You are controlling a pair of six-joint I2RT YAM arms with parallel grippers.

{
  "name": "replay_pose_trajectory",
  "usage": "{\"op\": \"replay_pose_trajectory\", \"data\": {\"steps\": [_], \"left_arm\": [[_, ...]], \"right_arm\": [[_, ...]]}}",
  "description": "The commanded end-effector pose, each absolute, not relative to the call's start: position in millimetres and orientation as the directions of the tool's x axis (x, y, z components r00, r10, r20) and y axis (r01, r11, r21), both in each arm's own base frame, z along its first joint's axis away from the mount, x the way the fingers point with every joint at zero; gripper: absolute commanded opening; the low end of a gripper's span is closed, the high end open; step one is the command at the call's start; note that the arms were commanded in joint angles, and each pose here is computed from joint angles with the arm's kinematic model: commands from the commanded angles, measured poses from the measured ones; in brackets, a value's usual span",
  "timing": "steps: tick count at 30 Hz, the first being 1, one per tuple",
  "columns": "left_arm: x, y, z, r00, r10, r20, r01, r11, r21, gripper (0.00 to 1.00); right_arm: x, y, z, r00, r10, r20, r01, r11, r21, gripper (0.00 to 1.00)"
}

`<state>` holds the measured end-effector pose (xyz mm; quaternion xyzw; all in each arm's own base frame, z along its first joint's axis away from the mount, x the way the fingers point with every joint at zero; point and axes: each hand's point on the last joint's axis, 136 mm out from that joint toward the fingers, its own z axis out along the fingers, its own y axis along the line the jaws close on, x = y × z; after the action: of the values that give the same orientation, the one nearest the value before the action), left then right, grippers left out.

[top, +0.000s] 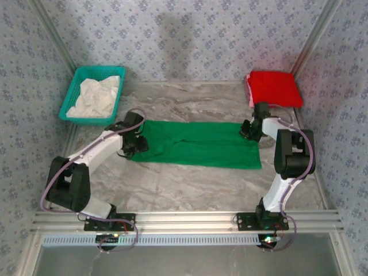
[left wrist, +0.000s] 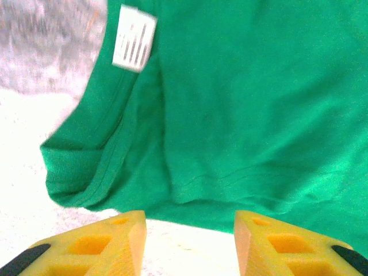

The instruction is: Fold and stack the t-shirts

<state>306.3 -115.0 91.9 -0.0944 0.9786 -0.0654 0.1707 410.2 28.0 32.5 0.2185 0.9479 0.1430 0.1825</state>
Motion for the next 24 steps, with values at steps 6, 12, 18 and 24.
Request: {"op": "replay_pose_trajectory", "data": {"steps": [6,12,18,24], "left_arm": [[409.9,-147.6,152.4,-0.830,-0.196,-0.523,-0.052,0.959,-0.277,0.27],[424.9,-153.4,92.3,-0.860,-0.258,-0.439,-0.133,0.946,-0.295,0.20],[412.2,-134.2,41.1,-0.879,-0.305,-0.367,-0.225,0.943,-0.244,0.19],[418.6,-121.2,9.3,-0.874,-0.346,-0.340,-0.281,0.933,-0.227,0.18]], "right_arm": [[415.6,42.6,59.7,-0.859,0.397,-0.324,0.302,0.903,0.306,0.16],[427.1,38.4,41.9,-0.857,0.430,-0.283,0.339,0.885,0.318,0.06],[422.2,18.6,26.9,-0.842,0.475,-0.255,0.406,0.870,0.280,0.06],[379.6,11.4,-3.8,-0.817,0.549,-0.175,0.501,0.827,0.253,0.03]]}}
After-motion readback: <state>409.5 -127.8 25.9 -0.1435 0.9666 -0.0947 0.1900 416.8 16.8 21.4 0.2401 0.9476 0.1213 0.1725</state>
